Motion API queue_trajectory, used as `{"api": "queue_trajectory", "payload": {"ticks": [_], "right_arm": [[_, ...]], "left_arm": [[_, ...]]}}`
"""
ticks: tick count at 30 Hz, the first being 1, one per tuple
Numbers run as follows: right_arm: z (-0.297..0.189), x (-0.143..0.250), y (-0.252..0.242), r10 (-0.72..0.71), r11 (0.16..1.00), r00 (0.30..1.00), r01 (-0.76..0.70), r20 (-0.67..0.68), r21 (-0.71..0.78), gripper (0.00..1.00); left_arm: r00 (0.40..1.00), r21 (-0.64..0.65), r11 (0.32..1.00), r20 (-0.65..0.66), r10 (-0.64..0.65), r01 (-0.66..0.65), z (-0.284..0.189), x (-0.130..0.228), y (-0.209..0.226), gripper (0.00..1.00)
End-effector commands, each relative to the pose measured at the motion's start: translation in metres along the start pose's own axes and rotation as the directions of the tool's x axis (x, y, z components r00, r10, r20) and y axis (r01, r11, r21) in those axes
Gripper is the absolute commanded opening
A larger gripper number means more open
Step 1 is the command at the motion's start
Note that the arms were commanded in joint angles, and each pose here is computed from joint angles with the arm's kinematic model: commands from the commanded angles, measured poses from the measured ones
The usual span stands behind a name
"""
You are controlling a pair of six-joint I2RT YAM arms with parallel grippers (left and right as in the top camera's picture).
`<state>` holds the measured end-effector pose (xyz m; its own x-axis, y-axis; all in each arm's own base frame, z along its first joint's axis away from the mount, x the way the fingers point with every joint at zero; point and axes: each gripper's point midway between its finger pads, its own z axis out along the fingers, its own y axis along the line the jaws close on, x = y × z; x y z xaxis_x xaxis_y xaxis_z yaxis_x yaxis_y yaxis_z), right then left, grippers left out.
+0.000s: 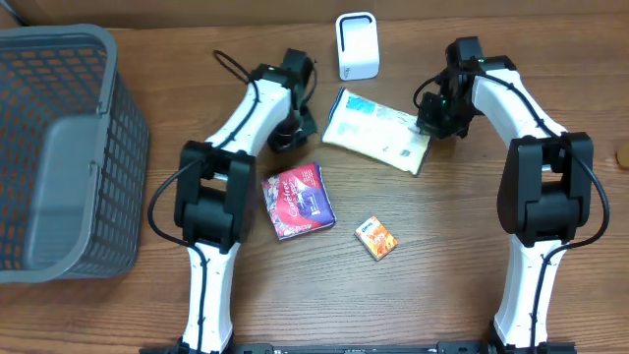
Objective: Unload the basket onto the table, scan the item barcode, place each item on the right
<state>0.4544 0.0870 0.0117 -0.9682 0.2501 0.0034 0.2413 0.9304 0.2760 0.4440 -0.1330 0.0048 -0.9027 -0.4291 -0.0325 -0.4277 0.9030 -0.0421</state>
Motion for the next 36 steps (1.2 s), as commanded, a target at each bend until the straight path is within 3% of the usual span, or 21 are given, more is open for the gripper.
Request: {"api": "queue_trajectory", "payload": {"ticks": [1, 9, 11, 13, 14, 15, 18, 21, 25, 36], "right_arm": [[-0.003, 0.012, -0.015, 0.018, 0.997, 0.999, -0.015, -0.035, 0.071, 0.04], [-0.053, 0.034, -0.005, 0.006, 0.998, 0.999, -0.002, -0.045, 0.069, 0.04], [-0.069, 0.024, 0.001, -0.029, 0.999, 0.999, 0.028, 0.021, 0.045, 0.04], [-0.081, 0.007, 0.004, -0.054, 0.998, 0.993, 0.052, 0.105, 0.024, 0.25], [-0.085, -0.004, 0.006, -0.071, 0.997, 0.986, 0.07, 0.149, 0.013, 0.44], [-0.086, -0.011, 0.006, -0.078, 0.997, 0.982, 0.078, 0.175, 0.008, 0.54], [-0.092, -0.038, 0.005, -0.104, 0.994, 0.956, 0.111, 0.273, -0.011, 0.63], [-0.095, -0.055, 0.01, -0.131, 0.989, 0.932, 0.147, 0.337, -0.021, 0.63], [-0.087, -0.066, 0.028, -0.223, 0.962, 0.9, 0.266, 0.374, -0.067, 0.63], [-0.02, -0.047, 0.045, -0.291, 0.918, 0.925, 0.342, 0.242, -0.202, 0.64]], "left_arm": [[0.998, -0.002, 0.999, 0.052, -0.039, 0.039, -0.025, -0.02, 0.008, 0.04], [0.997, 0.095, 0.994, 0.048, -0.053, 0.048, -0.077, -0.029, -0.007, 0.04], [0.999, 0.13, 0.99, 0.021, -0.049, 0.046, -0.079, -0.025, -0.014, 0.12], [0.999, 0.14, 0.989, 0.007, -0.047, 0.045, -0.078, -0.022, -0.016, 0.2], [0.999, 0.139, 0.989, 0.003, -0.046, 0.045, -0.076, -0.021, -0.016, 0.27], [0.999, 0.137, 0.99, 0.001, -0.046, 0.045, -0.076, -0.02, -0.016, 0.33], [0.999, 0.132, 0.99, -0.006, -0.042, 0.043, -0.075, -0.018, -0.016, 0.48], [0.999, 0.13, 0.991, -0.008, -0.037, 0.038, -0.075, -0.016, -0.017, 0.57], [1.0, 0.13, 0.991, -0.008, -0.025, 0.026, -0.074, -0.012, -0.022, 0.6], [1.0, 0.134, 0.991, -0.006, 0.004, -0.004, -0.072, -0.004, -0.033, 0.63]]}}
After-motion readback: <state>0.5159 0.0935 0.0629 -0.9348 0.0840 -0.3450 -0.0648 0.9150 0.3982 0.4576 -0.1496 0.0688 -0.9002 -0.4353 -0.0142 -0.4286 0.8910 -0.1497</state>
